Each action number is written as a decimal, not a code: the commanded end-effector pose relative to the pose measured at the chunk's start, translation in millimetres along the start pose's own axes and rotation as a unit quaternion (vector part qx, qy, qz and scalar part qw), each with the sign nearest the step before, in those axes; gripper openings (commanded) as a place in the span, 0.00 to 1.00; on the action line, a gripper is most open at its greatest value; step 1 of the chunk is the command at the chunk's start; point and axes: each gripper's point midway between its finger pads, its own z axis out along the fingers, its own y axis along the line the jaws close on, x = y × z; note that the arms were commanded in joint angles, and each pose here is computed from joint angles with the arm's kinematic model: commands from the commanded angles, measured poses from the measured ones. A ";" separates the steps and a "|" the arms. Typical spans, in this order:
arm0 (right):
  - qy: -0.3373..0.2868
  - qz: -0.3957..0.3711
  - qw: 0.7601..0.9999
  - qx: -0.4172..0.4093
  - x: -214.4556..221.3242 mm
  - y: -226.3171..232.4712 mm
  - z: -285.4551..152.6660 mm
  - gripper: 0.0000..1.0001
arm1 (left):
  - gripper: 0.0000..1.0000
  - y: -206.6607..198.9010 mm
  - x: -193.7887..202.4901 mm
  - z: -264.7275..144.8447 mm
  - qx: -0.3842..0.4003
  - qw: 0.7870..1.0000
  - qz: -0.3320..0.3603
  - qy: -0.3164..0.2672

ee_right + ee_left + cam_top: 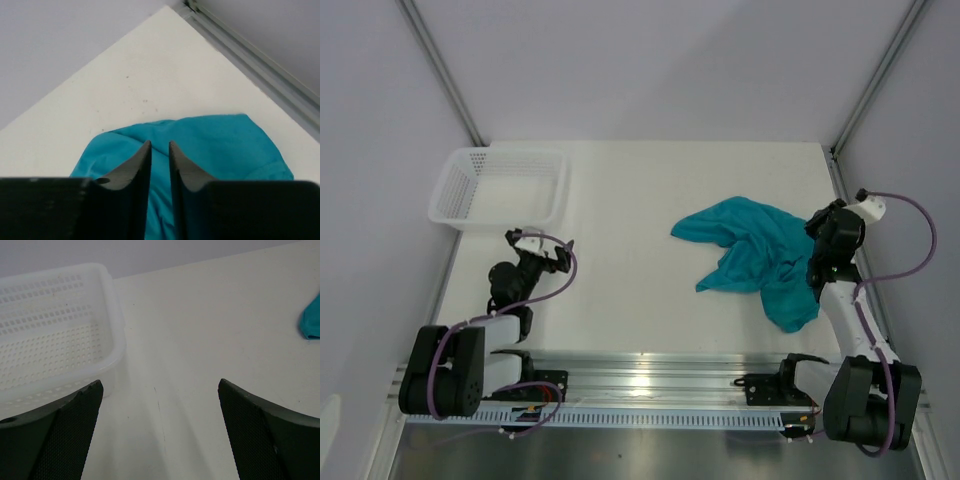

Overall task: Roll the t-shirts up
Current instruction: Move the tshirt to the center of the board

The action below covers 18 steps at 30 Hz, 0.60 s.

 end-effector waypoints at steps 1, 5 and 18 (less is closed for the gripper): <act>0.161 0.003 0.972 0.170 60.3 -57.0 -27.7 0.29 | 0.99 -5.5 -34.3 -7.5 0.010 0.998 0.023 -0.063; 0.266 -0.025 0.947 0.180 109.8 -64.6 -29.5 0.42 | 0.99 -18.7 -58.5 -9.9 0.028 0.996 0.070 -0.055; 0.452 -0.070 0.884 0.100 214.3 -8.3 14.1 0.45 | 0.99 -33.3 -75.4 -21.0 0.099 0.976 0.174 0.090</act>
